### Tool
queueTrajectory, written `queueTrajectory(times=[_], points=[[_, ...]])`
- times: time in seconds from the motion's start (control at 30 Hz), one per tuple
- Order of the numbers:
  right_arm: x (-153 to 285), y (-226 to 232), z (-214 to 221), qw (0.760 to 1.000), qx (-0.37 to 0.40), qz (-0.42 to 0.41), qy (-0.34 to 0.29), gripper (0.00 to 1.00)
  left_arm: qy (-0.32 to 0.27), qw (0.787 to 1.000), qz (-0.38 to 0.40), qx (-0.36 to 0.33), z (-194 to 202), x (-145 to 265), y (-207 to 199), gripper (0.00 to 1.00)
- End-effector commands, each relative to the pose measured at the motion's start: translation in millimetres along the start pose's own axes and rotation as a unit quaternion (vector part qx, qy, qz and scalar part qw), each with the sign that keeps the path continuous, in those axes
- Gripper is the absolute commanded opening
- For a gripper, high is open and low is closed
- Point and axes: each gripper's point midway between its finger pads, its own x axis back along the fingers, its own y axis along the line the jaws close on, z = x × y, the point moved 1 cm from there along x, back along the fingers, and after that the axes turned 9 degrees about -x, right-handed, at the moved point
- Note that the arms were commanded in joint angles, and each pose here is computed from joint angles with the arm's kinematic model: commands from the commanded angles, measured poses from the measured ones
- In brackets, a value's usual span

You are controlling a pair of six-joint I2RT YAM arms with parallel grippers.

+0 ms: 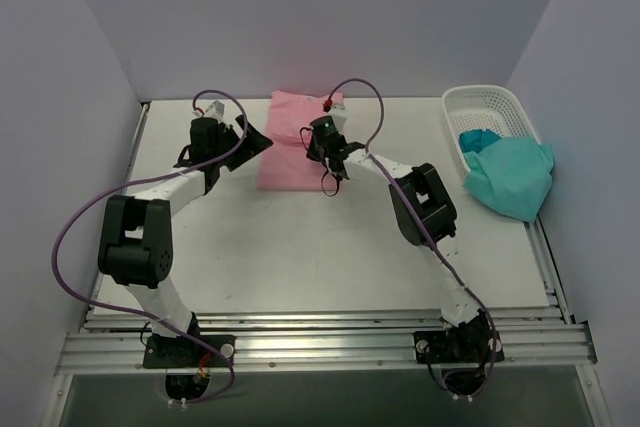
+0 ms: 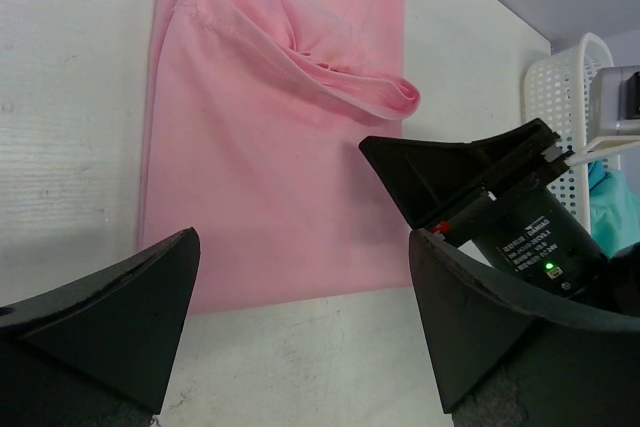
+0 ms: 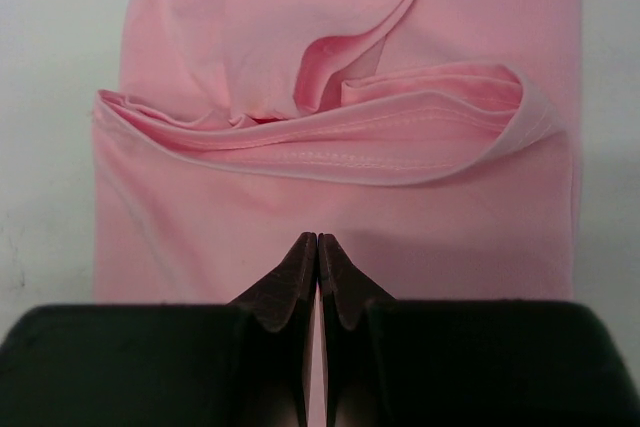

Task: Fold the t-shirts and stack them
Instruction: Fold the tshirt

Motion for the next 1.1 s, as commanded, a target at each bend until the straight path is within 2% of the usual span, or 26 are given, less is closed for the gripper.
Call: queueTrajectory(times=[0.0, 0.63, 1.07], points=[[-12, -10, 1, 1.000, -0.007, 0.016, -0.005, 0.00, -0.036, 0.999, 0.033, -0.013, -21, 9, -22, 0.94], [-30, -21, -26, 1.000, -0.018, 0.013, -0.017, 0.00, -0.036, 0.999, 0.032, -0.015, -20, 3, -19, 0.94], [-59, -49, -42, 0.999, -0.041, 0.022, -0.020, 0.00, -0.028, 0.999, 0.029, -0.019, -14, -3, -13, 0.94]])
